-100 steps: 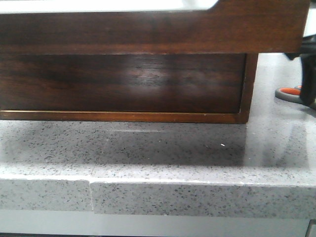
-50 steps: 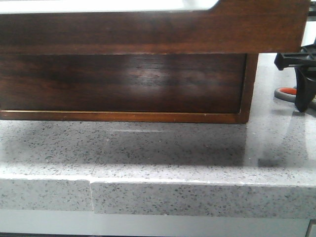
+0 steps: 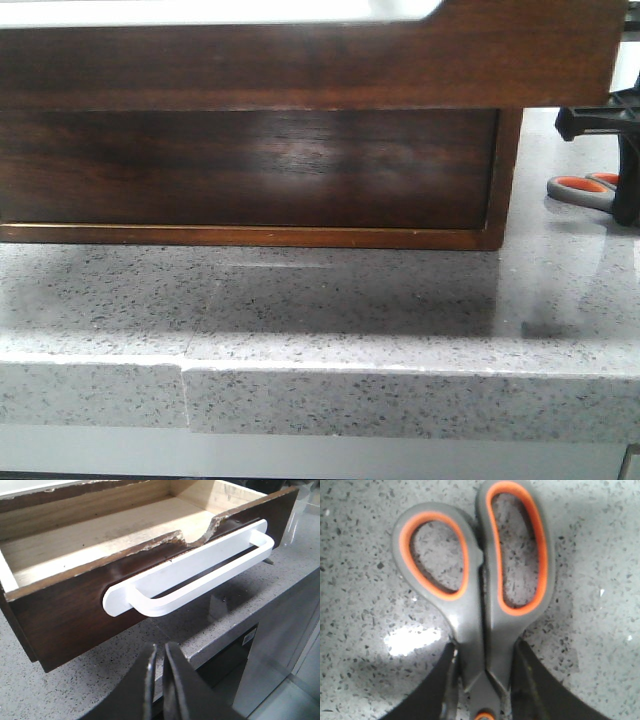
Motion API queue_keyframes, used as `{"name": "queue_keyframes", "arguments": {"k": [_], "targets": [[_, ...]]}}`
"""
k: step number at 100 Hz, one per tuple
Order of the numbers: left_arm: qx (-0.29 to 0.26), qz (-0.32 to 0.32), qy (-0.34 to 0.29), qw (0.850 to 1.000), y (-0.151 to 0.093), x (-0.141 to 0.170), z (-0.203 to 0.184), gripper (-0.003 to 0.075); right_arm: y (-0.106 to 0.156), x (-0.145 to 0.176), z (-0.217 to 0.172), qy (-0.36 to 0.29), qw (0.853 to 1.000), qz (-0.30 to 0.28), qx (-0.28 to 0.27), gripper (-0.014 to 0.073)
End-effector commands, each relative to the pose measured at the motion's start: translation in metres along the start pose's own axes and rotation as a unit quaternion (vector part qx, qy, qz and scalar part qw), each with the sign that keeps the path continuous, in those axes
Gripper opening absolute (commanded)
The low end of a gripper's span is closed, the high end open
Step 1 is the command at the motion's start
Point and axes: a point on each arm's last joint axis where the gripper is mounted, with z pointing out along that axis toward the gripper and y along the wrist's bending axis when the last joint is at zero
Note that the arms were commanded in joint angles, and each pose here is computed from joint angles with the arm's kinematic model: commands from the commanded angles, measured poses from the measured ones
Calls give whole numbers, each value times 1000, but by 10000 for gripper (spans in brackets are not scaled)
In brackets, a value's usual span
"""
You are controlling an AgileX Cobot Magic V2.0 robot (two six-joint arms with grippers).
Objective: Put scissors in drawer with both arms
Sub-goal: 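Grasp the scissors with the right gripper and lift them, then carry the scissors over the open drawer and release them inside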
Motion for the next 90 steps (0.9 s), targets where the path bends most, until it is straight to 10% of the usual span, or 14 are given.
{"name": "queue_keyframes", "arguments": {"k": [1, 46, 90], "targets": [[0, -8, -43, 999, 0, -14, -4, 8, -2, -5, -19, -32, 999, -2, 2, -71], [0, -8, -43, 999, 0, -14, -4, 8, -13, 26, -196, -281, 959, -30, -10, -71], [-7, -8, -55, 998, 1, -16, -4, 8, 42, 38, -344, -495, 814, -263, -151, -71]]}}
